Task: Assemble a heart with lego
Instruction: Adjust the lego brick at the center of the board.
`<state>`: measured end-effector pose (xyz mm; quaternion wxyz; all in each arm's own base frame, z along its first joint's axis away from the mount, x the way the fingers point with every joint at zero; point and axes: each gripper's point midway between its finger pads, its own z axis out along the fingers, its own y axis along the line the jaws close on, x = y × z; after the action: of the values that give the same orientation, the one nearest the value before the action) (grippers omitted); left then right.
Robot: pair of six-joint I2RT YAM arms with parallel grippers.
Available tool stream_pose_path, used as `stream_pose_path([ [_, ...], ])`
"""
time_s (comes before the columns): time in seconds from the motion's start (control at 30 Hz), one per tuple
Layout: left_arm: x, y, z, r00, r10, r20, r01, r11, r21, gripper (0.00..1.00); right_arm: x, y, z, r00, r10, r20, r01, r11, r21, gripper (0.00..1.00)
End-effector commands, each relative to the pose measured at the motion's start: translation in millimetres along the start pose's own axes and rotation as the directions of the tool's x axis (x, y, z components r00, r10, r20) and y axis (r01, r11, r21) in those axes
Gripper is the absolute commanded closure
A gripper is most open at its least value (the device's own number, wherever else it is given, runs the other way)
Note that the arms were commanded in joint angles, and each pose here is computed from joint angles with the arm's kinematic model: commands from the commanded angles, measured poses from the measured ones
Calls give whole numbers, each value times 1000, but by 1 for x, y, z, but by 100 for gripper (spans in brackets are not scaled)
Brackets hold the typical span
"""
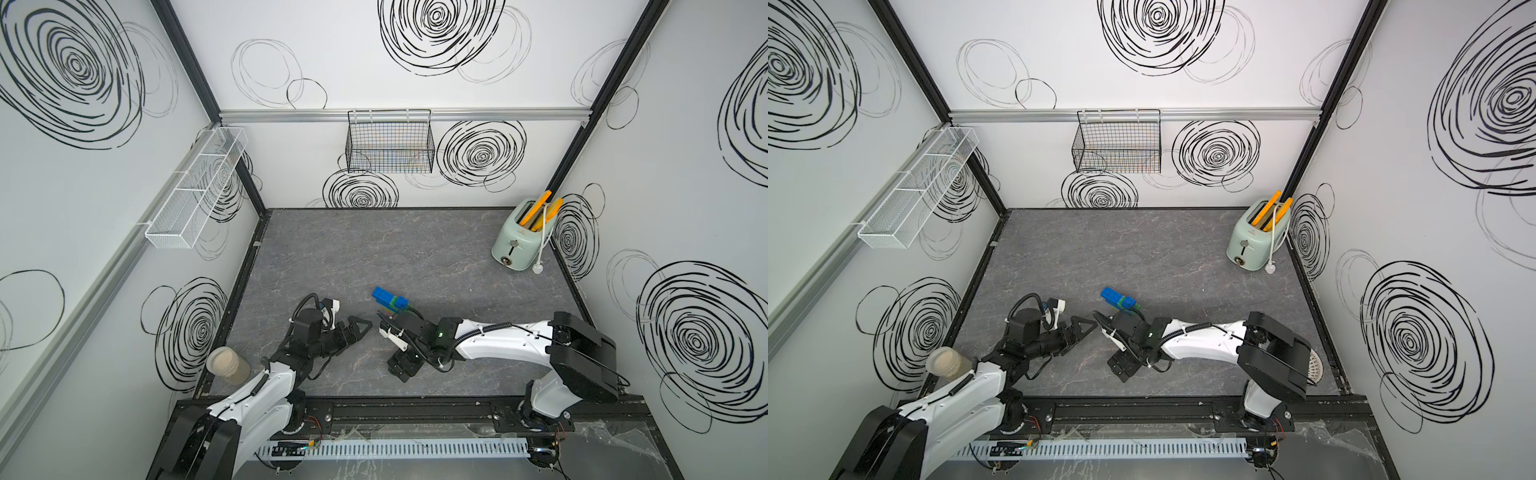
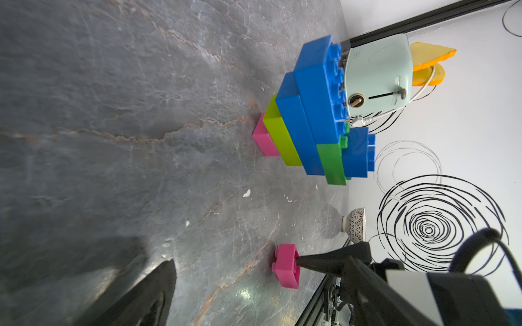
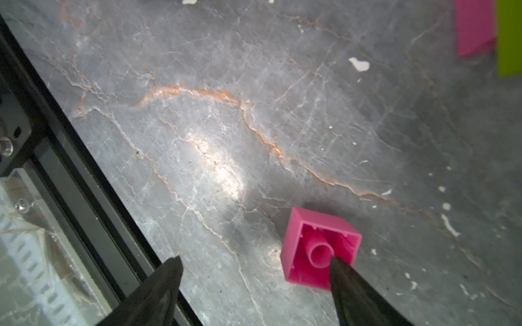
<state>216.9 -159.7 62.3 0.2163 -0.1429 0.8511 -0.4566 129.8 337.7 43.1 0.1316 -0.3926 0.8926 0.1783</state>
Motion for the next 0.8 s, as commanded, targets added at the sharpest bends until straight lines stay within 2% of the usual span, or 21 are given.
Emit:
stream_pose_path([
  [0.0, -4, -7, -1, 999, 35, 16, -36, 999, 34, 3, 21, -29, 2, 996, 80, -45, -78, 996, 33, 15],
  [0.23, -5, -7, -1, 999, 36, 16, -36, 999, 32, 3, 19, -68, -25, 969, 237, 70, -232, 970, -66, 14],
  [0.53, -5, -9, -1, 999, 40, 16, -41, 999, 34, 3, 2, -48, -33, 982, 150, 118, -147, 989, -30, 14],
  [0.77, -6, -10, -1, 999, 42, 18, -43, 998, 40, 3, -15, -36, -19, 978, 172, 121, -178, 983, 39, 19],
])
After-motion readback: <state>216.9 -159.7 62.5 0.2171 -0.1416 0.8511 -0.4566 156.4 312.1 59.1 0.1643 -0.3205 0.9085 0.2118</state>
